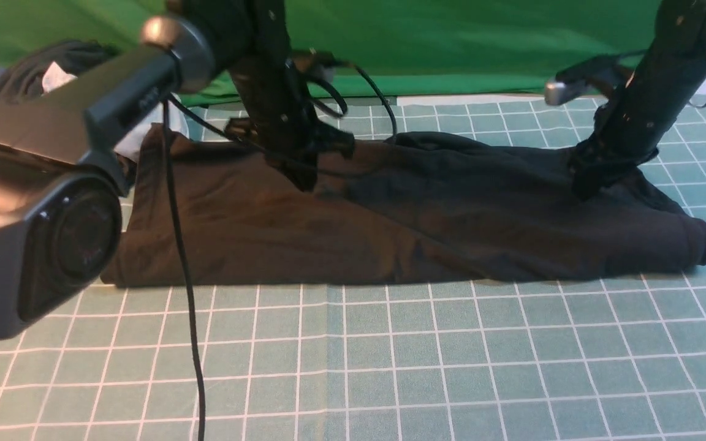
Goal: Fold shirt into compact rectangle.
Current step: 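Pull the folded dark garment lengthwise by its ends to straighten it flat on the table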
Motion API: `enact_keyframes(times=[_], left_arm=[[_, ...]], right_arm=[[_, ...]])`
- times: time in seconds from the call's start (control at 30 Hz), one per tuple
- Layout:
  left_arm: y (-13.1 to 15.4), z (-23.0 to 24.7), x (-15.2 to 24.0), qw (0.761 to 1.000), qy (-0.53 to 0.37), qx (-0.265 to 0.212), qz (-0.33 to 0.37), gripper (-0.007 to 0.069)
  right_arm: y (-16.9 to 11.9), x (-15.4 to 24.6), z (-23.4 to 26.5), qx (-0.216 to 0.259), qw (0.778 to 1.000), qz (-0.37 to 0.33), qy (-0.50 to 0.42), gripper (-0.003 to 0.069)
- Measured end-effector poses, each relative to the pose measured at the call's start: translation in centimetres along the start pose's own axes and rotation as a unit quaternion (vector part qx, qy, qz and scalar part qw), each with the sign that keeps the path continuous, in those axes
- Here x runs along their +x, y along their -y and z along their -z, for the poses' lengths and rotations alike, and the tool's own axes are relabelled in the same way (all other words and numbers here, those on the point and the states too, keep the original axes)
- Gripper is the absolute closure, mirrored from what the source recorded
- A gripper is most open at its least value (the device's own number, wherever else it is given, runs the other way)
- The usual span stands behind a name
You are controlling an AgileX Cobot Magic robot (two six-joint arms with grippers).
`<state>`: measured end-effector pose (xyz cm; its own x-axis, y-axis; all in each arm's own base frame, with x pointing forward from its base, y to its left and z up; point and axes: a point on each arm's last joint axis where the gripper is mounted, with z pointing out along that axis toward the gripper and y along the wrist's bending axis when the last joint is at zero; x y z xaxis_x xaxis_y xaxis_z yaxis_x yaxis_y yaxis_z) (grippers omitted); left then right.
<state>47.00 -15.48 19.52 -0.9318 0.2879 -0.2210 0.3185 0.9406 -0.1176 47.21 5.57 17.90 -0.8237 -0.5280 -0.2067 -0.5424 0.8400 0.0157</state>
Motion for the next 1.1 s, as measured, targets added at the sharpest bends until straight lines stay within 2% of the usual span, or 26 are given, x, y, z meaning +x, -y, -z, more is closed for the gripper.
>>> enact_keyframes(times=[0.27, 0.5, 0.57, 0.67, 0.73, 0.83, 1.1], left_arm=[[0.4, -0.2, -0.1, 1.0, 0.007, -0.001, -0.005, 0.0614], [0.4, -0.2, -0.1, 1.0, 0.007, 0.0, -0.008, 0.0614], [0.4, -0.2, -0.1, 1.0, 0.007, 0.0, -0.008, 0.0614], [0.4, -0.2, -0.1, 1.0, 0.007, 0.0, -0.008, 0.0614], [0.4, -0.2, -0.1, 1.0, 0.007, 0.0, -0.008, 0.0614], [0.4, -0.2, -0.1, 1.0, 0.007, 0.0, -0.008, 0.0614], [0.4, -0.2, -0.1, 1.0, 0.007, 0.0, -0.01, 0.0614]], right_arm=[[1.0, -0.4, -0.4, 0.023, 0.999, -0.002, 0.033, 0.0314], [1.1, 0.3, -2.4, 0.002, 1.0, -0.009, -0.004, 0.0324], [1.1, 0.3, -2.3, 0.0, 1.0, -0.01, -0.006, 0.0372], [1.0, 0.4, -2.2, -0.006, 1.0, -0.01, -0.01, 0.0554], [0.9, 0.4, -1.9, -0.007, 1.0, -0.007, -0.011, 0.0618], [0.9, 0.2, -0.5, -0.004, 1.0, -0.005, -0.006, 0.0645], [0.8, -0.7, 5.0, 0.034, 0.997, 0.003, 0.063, 0.0649]])
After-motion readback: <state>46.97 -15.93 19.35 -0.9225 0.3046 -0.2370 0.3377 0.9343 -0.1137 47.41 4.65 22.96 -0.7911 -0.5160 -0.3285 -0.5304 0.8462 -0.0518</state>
